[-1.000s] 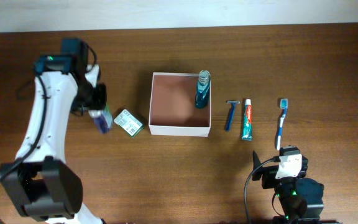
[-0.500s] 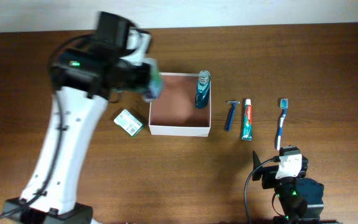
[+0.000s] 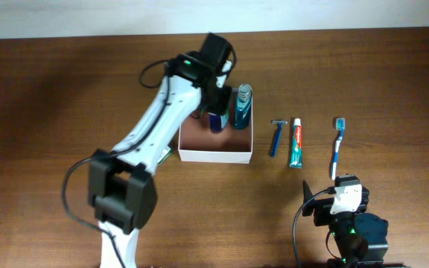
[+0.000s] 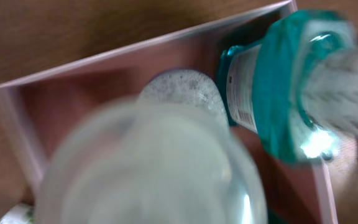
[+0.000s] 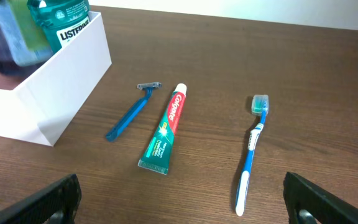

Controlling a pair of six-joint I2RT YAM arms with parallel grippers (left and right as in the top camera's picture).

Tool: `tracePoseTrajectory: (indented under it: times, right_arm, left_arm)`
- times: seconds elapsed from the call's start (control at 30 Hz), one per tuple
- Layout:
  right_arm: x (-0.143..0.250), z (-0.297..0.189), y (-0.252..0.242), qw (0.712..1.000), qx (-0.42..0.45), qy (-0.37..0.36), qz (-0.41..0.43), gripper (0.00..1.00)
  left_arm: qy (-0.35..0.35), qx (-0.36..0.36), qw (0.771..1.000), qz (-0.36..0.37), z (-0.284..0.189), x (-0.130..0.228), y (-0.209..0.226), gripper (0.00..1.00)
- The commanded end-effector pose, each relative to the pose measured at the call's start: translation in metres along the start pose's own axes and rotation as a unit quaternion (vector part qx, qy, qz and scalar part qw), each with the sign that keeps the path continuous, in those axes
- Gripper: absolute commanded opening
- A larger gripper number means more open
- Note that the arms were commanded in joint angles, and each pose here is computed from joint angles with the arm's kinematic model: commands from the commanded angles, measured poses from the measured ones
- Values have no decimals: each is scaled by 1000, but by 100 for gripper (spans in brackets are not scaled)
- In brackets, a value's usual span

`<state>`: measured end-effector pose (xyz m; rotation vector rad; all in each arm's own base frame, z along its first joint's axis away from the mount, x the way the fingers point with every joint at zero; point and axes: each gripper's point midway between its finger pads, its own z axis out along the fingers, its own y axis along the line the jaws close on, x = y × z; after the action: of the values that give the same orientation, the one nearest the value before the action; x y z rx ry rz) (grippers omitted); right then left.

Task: Pack container
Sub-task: 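Place the soap pump bottle in the box beside the mouthwash, then lower the left gripper onto the Dettol soap box and grasp it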

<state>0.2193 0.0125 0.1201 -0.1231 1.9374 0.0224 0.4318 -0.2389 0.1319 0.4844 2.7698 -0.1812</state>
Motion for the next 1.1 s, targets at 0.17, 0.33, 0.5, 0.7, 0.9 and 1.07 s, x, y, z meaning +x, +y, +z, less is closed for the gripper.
tracePoseTrajectory:
  times: [0.17,0.33,0.5,0.7,0.9,1.07]
  right_arm:
    - [1,0,0,1000,-1,-1,5,99]
    - [1,0,0,1000,-1,-1,5,99]
    - [1,0,0,1000,-1,-1,5,99]
    - [1,0,0,1000,-1,-1,5,99]
    - [1,0,0,1000,-1,-1,5,99]
    - [1,0,0,1000,-1,-1,5,99]
  left_arm:
    - [-29,2,999,-13,10,-18,-7,45]
    - [-11,-6,1000,-18,-4,-10,1,80]
    - [11,-16,999,-35,-50,2,19,80]
    - [17,-60,996,-67,-118,25,60,80]
    - [69,-145,983,-90,-163,75,108,80]
    - [103,-170,971,-134,-155,100,133,87]
